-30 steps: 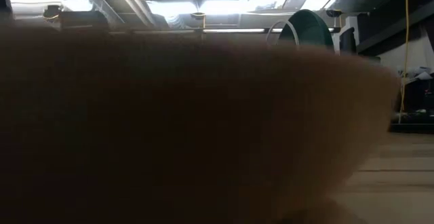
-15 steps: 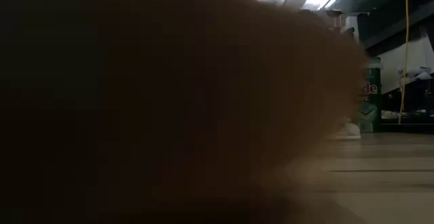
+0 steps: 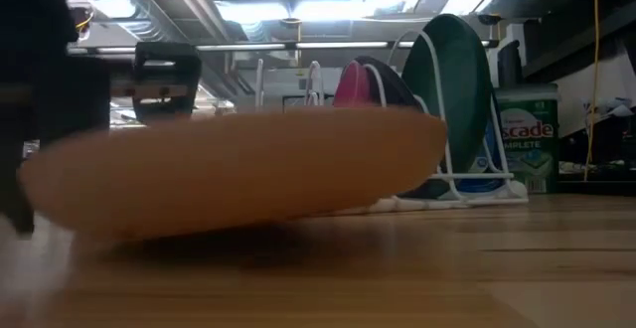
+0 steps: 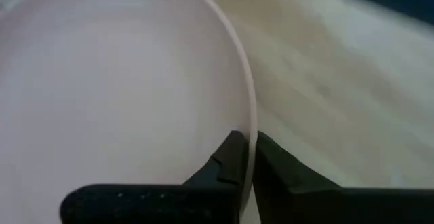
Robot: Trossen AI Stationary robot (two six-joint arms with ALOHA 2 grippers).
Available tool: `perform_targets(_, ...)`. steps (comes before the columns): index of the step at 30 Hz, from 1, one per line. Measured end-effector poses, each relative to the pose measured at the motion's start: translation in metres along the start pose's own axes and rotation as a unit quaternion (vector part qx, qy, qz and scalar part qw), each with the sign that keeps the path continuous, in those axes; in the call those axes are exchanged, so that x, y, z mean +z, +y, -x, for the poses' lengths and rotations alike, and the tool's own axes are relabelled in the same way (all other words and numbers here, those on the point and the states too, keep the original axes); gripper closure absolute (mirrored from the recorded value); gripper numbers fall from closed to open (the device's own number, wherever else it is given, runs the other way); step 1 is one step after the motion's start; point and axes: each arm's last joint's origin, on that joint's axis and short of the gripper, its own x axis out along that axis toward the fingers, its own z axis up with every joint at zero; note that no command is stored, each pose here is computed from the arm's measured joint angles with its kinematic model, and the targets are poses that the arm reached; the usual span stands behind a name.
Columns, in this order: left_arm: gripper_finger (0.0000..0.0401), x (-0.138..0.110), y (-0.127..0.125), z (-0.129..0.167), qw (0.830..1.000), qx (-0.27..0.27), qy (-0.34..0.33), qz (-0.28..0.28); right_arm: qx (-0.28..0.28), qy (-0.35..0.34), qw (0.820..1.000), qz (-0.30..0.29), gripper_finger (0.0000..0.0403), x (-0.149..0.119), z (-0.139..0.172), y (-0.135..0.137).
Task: Sort dishes
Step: Put the light orange plate in the dish rack
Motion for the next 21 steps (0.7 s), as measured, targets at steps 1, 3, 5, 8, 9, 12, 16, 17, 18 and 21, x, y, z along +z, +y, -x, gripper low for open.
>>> perform_targets(1,0.0394,0.003,0.001,0.001,1.0,0.003,-0.013,0.017,-0.003,-0.01,1.0,-0.001,0.0217,0.002,0.0,0.0)
perform_targets(3,0.0397,0.009,0.003,0.007,0.998,0.006,-0.036,0.05,-0.003,-0.027,1.0,-0.001,0.0217,0.004,0.0,0.001)
perform_targets(5,0.0396,0.016,0.007,0.014,0.995,0.011,-0.06,0.081,0.002,-0.042,0.999,0.001,0.0217,0.007,0.0,0.002)
perform_targets(8,0.0399,0.025,0.013,0.028,0.988,0.014,-0.09,0.125,0.008,-0.059,0.998,0.015,0.0217,0.011,0.002,0.003)
perform_targets(9,0.0399,0.028,0.015,0.034,0.984,0.015,-0.102,0.146,0.009,-0.064,0.998,0.022,0.0217,0.012,0.004,0.004)
perform_targets(12,0.0399,0.039,0.02,0.053,0.97,0.018,-0.142,0.198,0.001,-0.073,0.997,0.037,0.0217,0.013,0.01,0.003)
perform_targets(16,0.0399,0.054,0.028,0.08,0.945,0.042,-0.208,0.249,-0.011,-0.094,0.994,0.06,0.0217,0.015,0.025,0.002)
perform_targets(17,0.04,0.057,0.03,0.086,0.938,0.052,-0.223,0.26,-0.012,-0.102,0.993,0.066,0.0217,0.016,0.031,0.001)
perform_targets(18,0.04,0.06,0.032,0.093,0.93,0.065,-0.241,0.271,-0.015,-0.112,0.991,0.069,0.0217,0.017,0.037,0.001)
perform_targets(21,0.04,0.066,0.038,0.111,0.901,0.117,-0.283,0.309,-0.02,-0.143,0.986,0.083,0.0217,0.019,0.06,-0.001)
